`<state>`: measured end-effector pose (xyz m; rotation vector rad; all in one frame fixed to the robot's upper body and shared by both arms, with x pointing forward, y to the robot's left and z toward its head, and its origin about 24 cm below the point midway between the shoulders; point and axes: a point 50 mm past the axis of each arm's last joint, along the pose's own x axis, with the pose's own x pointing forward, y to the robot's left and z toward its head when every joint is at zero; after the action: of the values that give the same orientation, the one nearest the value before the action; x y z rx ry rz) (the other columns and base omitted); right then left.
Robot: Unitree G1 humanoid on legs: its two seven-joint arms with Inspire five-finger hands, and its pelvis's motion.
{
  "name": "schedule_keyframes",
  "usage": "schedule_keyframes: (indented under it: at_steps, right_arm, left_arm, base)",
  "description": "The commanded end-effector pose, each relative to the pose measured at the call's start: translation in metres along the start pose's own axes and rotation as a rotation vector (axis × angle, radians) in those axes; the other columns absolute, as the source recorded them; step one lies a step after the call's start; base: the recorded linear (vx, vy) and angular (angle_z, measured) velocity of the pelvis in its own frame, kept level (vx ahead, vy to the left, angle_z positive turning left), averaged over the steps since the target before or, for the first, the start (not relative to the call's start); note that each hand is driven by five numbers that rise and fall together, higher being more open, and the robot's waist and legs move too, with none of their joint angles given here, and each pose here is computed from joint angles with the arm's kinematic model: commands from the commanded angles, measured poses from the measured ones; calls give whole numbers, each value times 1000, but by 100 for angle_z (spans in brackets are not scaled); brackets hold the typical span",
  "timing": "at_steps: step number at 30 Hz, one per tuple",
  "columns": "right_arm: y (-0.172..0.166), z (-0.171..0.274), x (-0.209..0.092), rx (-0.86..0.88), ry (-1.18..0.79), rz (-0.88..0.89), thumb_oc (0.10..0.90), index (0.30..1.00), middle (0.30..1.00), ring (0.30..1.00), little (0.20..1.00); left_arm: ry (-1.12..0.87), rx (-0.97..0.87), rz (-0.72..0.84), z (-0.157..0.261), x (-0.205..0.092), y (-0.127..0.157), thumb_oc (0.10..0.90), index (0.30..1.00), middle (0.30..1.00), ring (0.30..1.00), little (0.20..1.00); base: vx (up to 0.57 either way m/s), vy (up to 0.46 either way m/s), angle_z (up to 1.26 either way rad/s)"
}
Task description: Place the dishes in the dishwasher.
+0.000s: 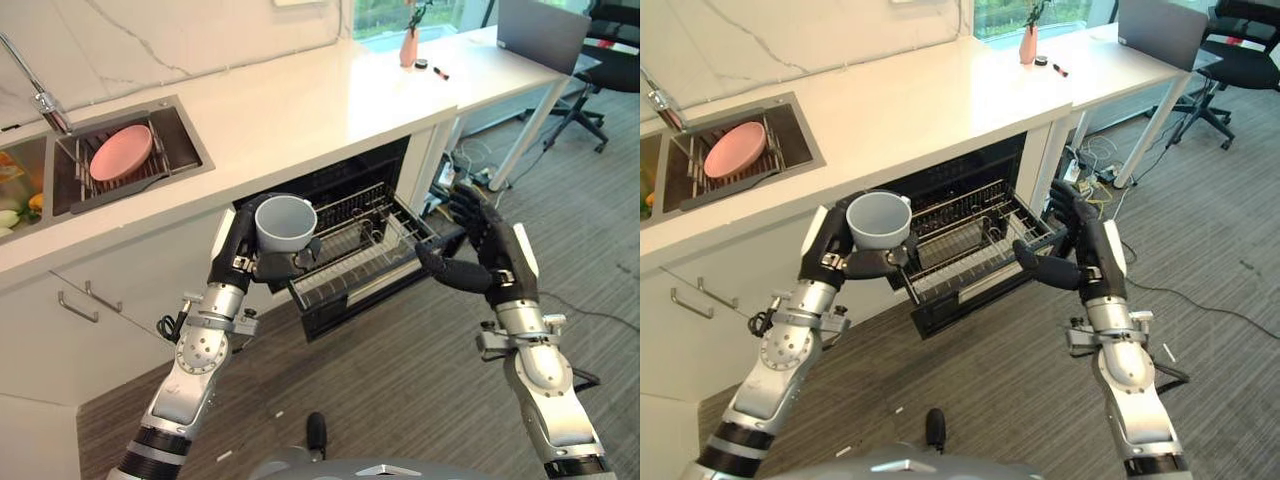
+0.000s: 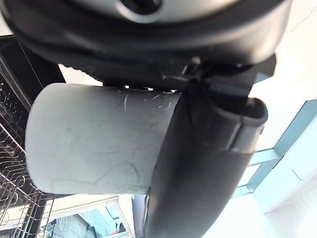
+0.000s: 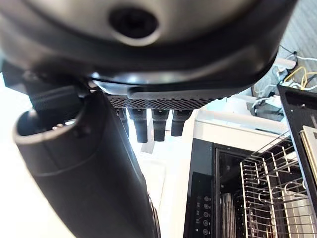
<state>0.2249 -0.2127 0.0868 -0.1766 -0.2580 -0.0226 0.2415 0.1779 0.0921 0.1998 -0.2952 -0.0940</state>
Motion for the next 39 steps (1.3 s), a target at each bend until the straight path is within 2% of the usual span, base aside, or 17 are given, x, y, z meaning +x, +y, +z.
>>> schedule_keyframes:
  at_steps: [1, 8, 12, 16, 21, 26, 28, 29, 33, 34, 38, 39]
  right_arm:
    - [-1, 42, 22, 49, -259, -8, 800, 900, 900, 900, 900]
    - [4, 39, 22, 26, -240, 48, 800, 900, 900, 900, 900]
    - [-3, 31, 16, 52, -198, 27, 800, 900, 900, 900, 900]
    - [-20, 22, 10, 77, -151, -52, 800, 900, 900, 900, 900]
    - [-24, 23, 13, 132, -165, -110, 800, 900, 900, 900, 900]
    - [-20, 27, 18, 133, -183, -95, 800, 900, 900, 900, 900]
    - [-24, 33, 16, 157, -218, -112, 800, 900, 900, 900, 900]
    - [-24, 33, 16, 157, -217, -113, 800, 900, 900, 900, 900]
    - [-3, 36, 24, 270, -239, -64, 800, 900, 900, 900, 900]
    - [14, 41, 31, 273, -254, 33, 800, 900, 900, 900, 900]
    - [32, 54, 37, 341, -292, 139, 800, 900, 900, 900, 900]
    - [44, 64, 42, 388, -327, 201, 800, 900, 900, 900, 900]
  left_arm:
    - [-273, 32, 15, 51, 12, 17, 400, 300, 300, 300, 300]
    - [-266, 54, 0, 50, 15, 15, 400, 300, 300, 300, 300]
    - [-254, 57, 18, 46, 14, 15, 400, 300, 300, 300, 300]
    - [-245, -50, 48, 42, 11, 13, 400, 300, 300, 300, 300]
    - [-264, -37, 51, 45, 15, 14, 400, 300, 300, 300, 300]
    - [-258, -48, 51, 44, 20, 9, 400, 300, 300, 300, 300]
    - [-228, -65, -31, 38, 24, -9, 400, 300, 300, 300, 300]
    - [-228, -64, -32, 38, 24, -9, 400, 300, 300, 300, 300]
    - [-236, 46, -78, 38, 31, -11, 400, 300, 300, 300, 300]
    - [-279, 81, -77, 46, 42, -11, 400, 300, 300, 300, 300]
    - [-316, 147, -70, 52, 61, -18, 400, 300, 300, 300, 300]
    - [-352, 219, -66, 59, 77, -24, 400, 300, 300, 300, 300]
  base:
    - [47, 167, -13]
    - [22, 61, 7]
    - [-16, -46, 53]
    - [-45, -57, 35]
    - [-53, 83, 52]
    - [0, 98, -15]
    - [88, 253, -8]
    - [103, 205, 2]
    - [34, 184, -22]
    - [68, 142, -57]
    - [63, 99, -30]
    - [35, 85, -6]
